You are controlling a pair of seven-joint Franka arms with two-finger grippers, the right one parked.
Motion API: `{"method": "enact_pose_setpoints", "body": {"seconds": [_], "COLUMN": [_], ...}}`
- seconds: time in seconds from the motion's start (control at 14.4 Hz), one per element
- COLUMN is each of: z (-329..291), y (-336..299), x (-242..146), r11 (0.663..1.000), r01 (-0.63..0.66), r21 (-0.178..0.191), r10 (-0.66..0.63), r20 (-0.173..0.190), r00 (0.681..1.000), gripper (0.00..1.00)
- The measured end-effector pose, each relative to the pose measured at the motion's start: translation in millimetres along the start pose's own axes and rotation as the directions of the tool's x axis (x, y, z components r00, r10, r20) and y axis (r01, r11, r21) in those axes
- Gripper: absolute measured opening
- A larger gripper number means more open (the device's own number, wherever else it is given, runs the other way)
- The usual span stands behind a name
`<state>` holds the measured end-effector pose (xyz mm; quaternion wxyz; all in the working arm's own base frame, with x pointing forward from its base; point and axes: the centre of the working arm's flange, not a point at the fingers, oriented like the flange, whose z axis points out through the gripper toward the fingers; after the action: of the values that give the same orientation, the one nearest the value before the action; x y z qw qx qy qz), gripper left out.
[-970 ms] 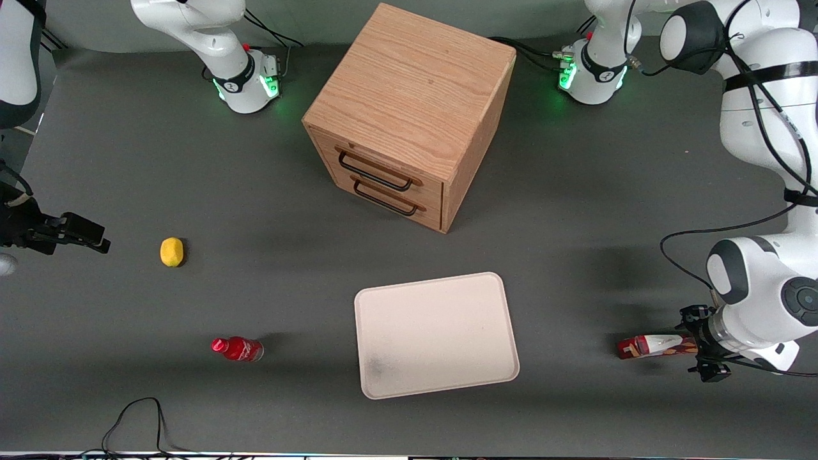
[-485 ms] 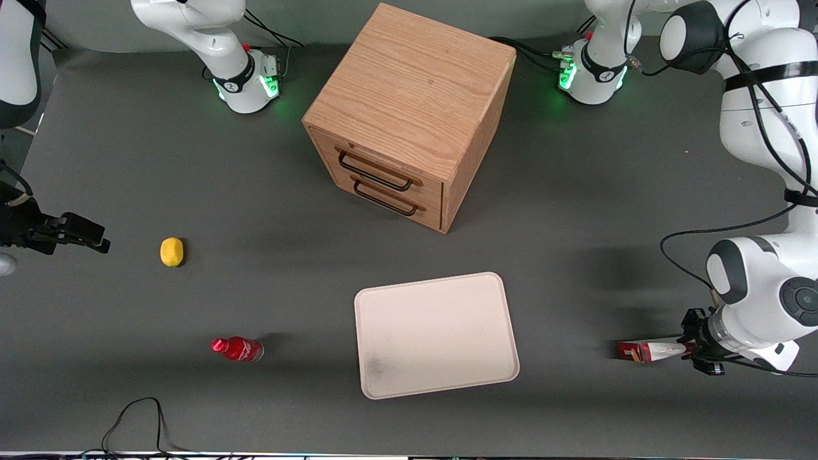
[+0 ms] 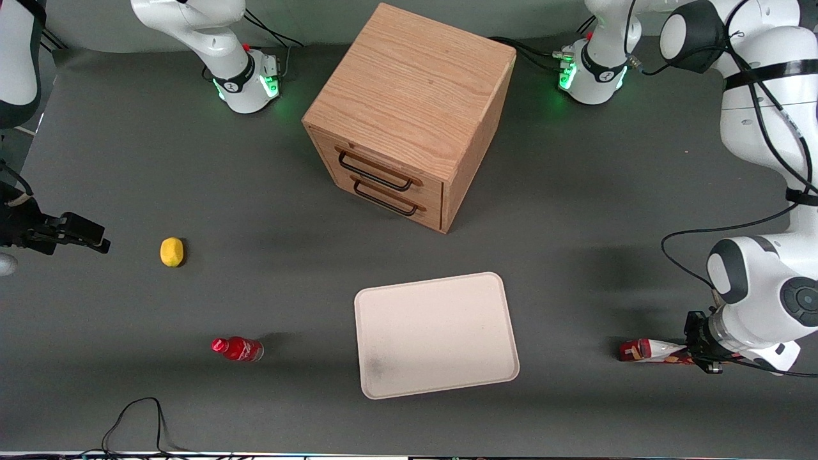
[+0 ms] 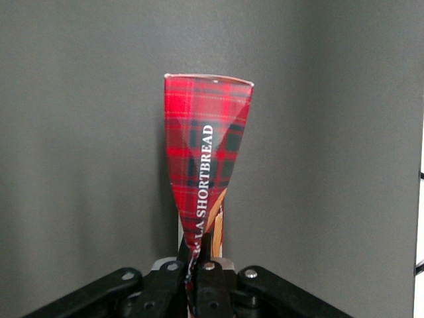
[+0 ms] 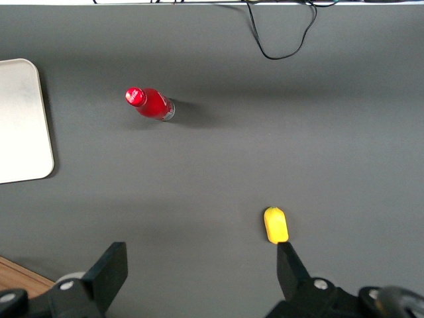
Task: Place red cookie box on tray
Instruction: 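Lift the box upright with the left gripper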
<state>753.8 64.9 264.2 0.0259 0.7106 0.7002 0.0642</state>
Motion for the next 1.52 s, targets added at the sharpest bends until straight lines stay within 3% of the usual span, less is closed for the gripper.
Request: {"method": "enact_pose_setpoints", "body": {"seconds": [0.55, 1.18, 1.32, 1.52], "z": [-170, -297, -312, -324], "y": [-7, -42, -46, -49], "x": [-2, -12, -11, -14], "r11": [0.967, 0.973, 0.973, 0.928], "r01": [-0.252, -0.225, -0.229, -0.372], "r21": [0.034, 0.046, 0.035, 0.017], "r10": [0.252, 0.225, 0.228, 0.371], "r20": [0.01, 0.023, 0.018, 0.016], "r00": [0.968, 0.974, 0.973, 0.928], "gripper": [0.04, 0.04, 0.04, 0.04]}}
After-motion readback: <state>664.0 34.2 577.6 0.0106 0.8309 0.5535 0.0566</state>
